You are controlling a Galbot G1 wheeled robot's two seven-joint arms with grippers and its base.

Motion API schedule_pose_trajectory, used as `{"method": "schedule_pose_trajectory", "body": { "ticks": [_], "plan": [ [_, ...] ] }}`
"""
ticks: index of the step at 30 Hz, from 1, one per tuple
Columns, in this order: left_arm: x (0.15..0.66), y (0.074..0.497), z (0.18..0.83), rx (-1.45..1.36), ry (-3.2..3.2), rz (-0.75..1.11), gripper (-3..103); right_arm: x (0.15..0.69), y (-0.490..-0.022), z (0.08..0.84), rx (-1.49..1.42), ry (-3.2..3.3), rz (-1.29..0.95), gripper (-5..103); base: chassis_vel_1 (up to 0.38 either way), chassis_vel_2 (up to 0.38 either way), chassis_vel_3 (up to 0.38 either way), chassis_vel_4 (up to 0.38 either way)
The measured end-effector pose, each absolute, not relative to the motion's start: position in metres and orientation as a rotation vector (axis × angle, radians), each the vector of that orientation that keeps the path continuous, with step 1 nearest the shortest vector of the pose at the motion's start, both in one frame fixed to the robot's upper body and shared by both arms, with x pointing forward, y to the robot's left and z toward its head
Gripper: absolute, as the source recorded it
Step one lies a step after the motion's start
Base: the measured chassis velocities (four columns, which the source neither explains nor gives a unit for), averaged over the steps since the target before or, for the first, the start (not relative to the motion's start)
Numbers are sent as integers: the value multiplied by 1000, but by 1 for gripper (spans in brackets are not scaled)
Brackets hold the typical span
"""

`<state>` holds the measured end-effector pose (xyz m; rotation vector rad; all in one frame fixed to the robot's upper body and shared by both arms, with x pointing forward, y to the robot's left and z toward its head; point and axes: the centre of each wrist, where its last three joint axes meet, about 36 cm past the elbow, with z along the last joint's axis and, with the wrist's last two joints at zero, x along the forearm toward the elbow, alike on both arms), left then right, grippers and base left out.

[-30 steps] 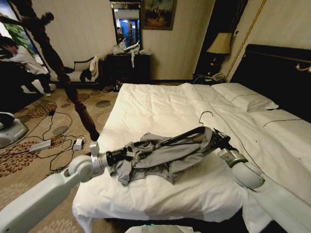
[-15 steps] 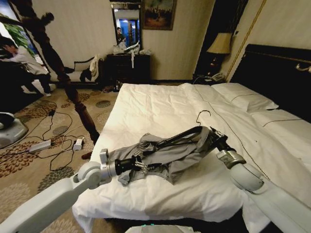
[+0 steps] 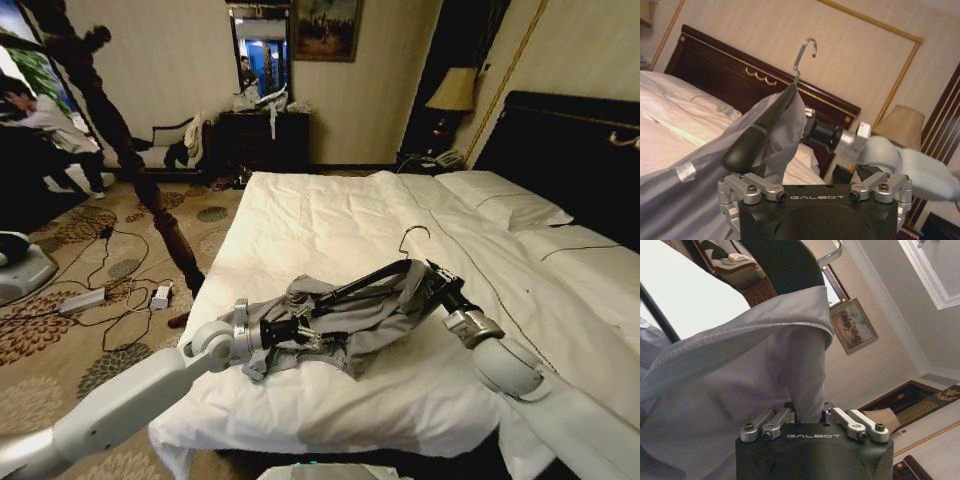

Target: Pick up the clothes from the bed and hang them on the clothes hanger.

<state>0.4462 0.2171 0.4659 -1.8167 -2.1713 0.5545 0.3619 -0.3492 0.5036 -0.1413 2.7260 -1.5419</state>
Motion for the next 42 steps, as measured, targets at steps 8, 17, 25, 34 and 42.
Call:
{"method": "schedule_pose_trajectory", "body": {
  "ticks": [8, 17, 25, 34, 42],
  "plan": [
    [453, 222, 470, -1792, -2201, 595, 100, 361, -348, 500, -153, 2723, -1545, 19, 0, 0, 0, 0],
    [472, 239, 464, -1725, -2250, 572, 100, 357, -341, 506, -215, 2743, -1442, 19, 0, 0, 0, 0],
    [480, 243, 471, -1716, -2280, 567, 100, 357, -341, 505, -246, 2697, -1460, 19, 0, 0, 0, 0],
    [437, 258, 457, -1716, -2210, 527, 100, 367, -355, 500, -118, 2742, -1517, 19, 0, 0, 0, 0],
    [414, 265, 448, -1723, -2182, 495, 100, 373, -360, 503, -88, 2763, -1501, 19, 0, 0, 0, 0]
  ]
}}
